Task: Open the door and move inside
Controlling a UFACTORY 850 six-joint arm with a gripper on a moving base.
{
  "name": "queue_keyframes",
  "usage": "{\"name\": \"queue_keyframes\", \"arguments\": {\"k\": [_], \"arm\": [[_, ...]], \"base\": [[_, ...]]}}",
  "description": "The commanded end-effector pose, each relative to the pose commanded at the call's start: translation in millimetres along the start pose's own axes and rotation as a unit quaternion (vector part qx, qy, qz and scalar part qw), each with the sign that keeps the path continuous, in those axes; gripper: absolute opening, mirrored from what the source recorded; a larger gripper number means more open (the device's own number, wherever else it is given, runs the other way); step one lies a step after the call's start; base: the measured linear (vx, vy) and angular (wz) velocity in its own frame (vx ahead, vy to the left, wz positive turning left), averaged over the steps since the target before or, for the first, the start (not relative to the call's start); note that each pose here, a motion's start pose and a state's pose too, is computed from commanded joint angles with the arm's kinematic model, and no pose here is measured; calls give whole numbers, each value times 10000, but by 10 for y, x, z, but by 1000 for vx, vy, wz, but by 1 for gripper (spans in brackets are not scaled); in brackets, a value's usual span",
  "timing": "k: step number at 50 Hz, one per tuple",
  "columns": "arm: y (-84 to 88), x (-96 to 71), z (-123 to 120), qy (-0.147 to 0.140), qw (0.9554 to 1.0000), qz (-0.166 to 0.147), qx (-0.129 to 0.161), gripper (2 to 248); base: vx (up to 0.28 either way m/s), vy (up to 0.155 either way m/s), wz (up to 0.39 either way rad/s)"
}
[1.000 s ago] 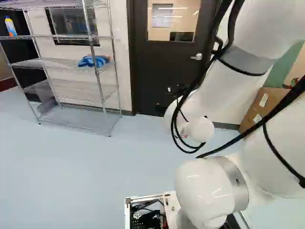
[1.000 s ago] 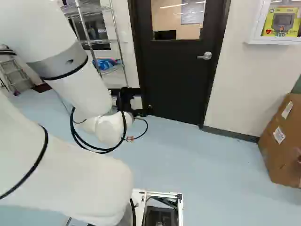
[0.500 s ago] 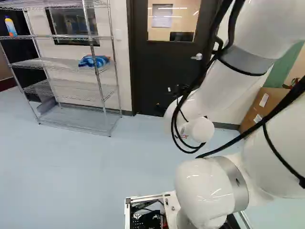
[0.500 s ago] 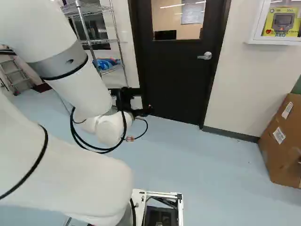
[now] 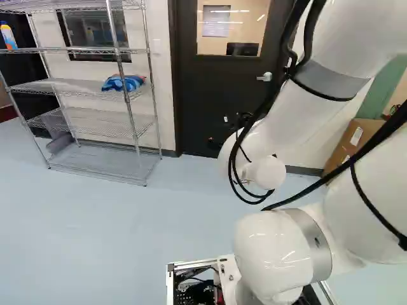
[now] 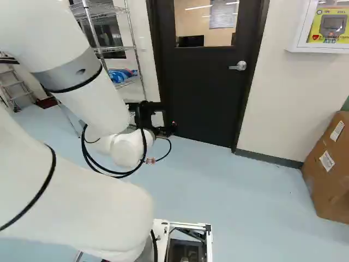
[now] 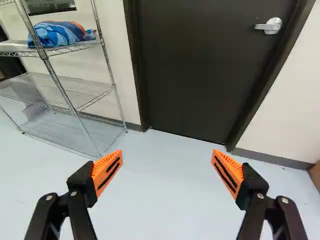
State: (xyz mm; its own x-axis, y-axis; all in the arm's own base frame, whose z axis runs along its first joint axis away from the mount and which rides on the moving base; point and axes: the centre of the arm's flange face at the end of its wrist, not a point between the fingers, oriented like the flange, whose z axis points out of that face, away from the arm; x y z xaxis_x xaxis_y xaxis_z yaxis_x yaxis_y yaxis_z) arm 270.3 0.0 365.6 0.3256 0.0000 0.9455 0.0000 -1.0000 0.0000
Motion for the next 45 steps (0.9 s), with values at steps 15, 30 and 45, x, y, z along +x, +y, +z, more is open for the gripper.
{"name": "queue_keyframes", "arguments": {"k": [15, 30, 45], "arm": [[0, 0, 0, 0, 10000, 0, 0, 247], [0, 0, 0, 0, 10000, 0, 0, 247], [0, 0, 0, 0, 10000, 0, 0, 247]], "base": [[131, -9, -63], [136, -40, -215], [138, -40, -222]]}}
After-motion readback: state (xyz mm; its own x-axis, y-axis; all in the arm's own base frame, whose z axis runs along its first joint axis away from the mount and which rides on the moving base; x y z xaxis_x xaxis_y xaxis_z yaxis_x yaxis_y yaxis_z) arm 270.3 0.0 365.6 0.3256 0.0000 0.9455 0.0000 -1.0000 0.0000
